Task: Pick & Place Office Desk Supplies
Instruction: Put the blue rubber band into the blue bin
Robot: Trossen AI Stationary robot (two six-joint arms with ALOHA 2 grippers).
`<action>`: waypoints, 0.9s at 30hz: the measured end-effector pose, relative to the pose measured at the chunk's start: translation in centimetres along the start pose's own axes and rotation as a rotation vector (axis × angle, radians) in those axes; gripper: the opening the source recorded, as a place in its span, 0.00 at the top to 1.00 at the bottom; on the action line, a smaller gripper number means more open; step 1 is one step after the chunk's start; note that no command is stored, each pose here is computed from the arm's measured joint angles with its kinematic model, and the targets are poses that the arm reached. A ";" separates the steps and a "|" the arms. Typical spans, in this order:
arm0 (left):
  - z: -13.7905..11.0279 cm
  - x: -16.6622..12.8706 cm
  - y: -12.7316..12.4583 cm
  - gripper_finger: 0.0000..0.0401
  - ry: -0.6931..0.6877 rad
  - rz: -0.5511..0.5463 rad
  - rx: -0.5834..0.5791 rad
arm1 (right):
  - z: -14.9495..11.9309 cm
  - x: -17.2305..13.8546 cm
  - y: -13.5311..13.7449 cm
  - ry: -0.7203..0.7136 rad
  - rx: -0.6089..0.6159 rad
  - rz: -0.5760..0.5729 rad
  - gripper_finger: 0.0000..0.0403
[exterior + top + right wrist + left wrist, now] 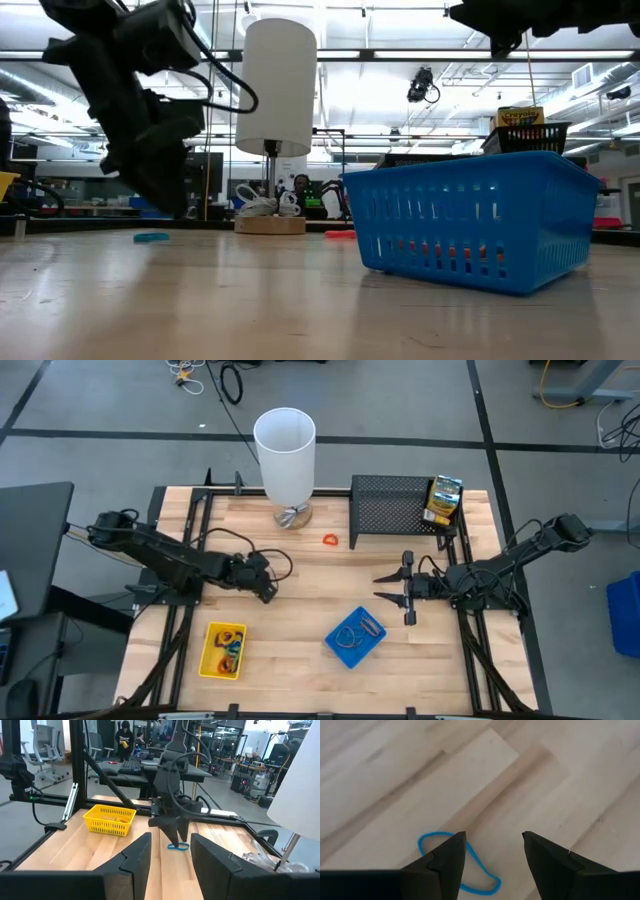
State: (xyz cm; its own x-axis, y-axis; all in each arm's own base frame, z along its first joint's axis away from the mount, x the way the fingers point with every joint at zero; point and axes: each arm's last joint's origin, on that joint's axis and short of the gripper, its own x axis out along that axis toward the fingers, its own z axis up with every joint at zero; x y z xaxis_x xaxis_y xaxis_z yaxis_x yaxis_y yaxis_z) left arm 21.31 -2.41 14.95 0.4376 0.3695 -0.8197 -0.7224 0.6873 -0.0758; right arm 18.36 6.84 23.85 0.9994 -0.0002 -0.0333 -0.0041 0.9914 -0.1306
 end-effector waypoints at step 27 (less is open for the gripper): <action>-0.6 2.9 0.5 0.66 0.196 0.031 0.118 | -0.1 0.0 0.0 0.006 -0.002 0.001 0.63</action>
State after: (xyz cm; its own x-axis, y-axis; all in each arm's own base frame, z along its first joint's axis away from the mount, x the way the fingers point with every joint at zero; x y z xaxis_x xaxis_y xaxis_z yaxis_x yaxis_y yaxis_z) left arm 21.90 -1.40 12.20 0.2953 0.2709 -0.9162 -0.6615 0.7499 0.0086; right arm 18.35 6.84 23.78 0.9992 0.0000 -0.0389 -0.0052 0.9911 -0.1329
